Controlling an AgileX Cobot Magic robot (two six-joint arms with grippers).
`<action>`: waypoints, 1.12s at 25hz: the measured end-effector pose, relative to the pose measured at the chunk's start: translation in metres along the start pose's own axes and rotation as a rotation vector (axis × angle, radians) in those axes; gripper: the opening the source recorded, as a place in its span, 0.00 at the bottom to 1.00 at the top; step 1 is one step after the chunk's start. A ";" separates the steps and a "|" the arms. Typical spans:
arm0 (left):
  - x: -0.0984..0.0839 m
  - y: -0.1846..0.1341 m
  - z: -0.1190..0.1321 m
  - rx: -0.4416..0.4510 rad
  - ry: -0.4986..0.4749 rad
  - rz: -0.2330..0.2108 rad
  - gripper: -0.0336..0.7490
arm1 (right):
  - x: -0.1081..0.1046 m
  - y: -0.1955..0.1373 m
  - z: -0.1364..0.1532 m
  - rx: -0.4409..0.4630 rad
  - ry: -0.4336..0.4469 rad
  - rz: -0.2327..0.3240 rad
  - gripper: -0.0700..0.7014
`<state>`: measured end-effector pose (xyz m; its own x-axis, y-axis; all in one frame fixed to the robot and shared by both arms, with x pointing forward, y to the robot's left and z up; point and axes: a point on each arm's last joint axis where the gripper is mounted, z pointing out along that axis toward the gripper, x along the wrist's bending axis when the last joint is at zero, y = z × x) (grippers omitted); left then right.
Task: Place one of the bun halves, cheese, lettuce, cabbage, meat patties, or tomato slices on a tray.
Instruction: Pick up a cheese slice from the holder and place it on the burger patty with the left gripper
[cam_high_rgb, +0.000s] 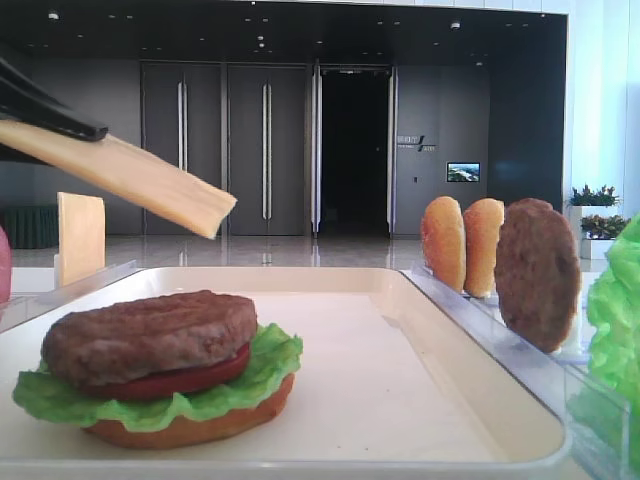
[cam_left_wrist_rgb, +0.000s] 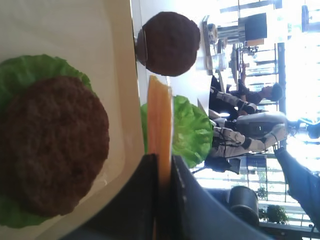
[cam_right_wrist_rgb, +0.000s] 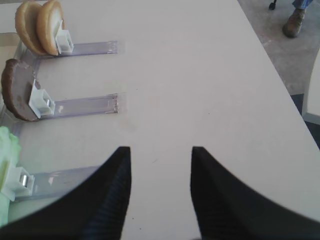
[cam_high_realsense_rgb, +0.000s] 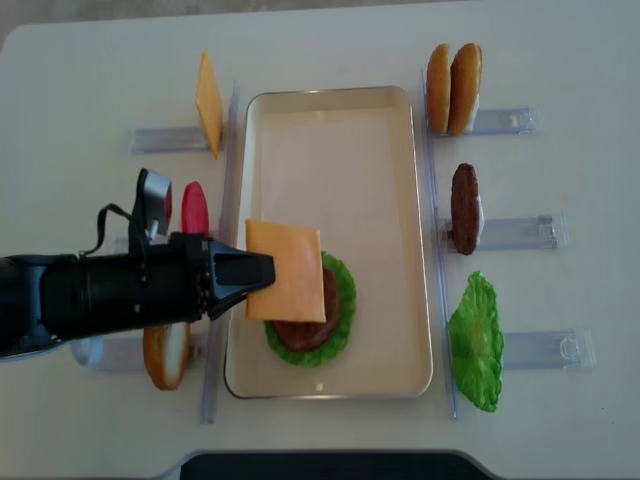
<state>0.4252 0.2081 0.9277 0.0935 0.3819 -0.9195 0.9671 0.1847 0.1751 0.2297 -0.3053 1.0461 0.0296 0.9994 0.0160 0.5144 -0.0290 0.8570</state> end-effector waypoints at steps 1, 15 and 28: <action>-0.002 -0.001 0.003 0.015 0.001 0.011 0.09 | 0.000 0.000 0.000 0.000 0.000 0.000 0.49; -0.004 0.000 0.011 0.037 0.040 0.042 0.09 | 0.000 0.000 0.000 0.000 0.000 0.000 0.49; 0.004 0.003 0.011 0.011 0.125 0.039 0.09 | 0.000 0.000 0.000 0.000 0.000 0.000 0.49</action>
<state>0.4305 0.2005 0.9204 0.1017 0.4988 -0.8607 0.9659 0.1577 0.2055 0.2297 -0.3053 1.0461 0.0296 0.9994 0.0160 0.5144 -0.0290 0.8570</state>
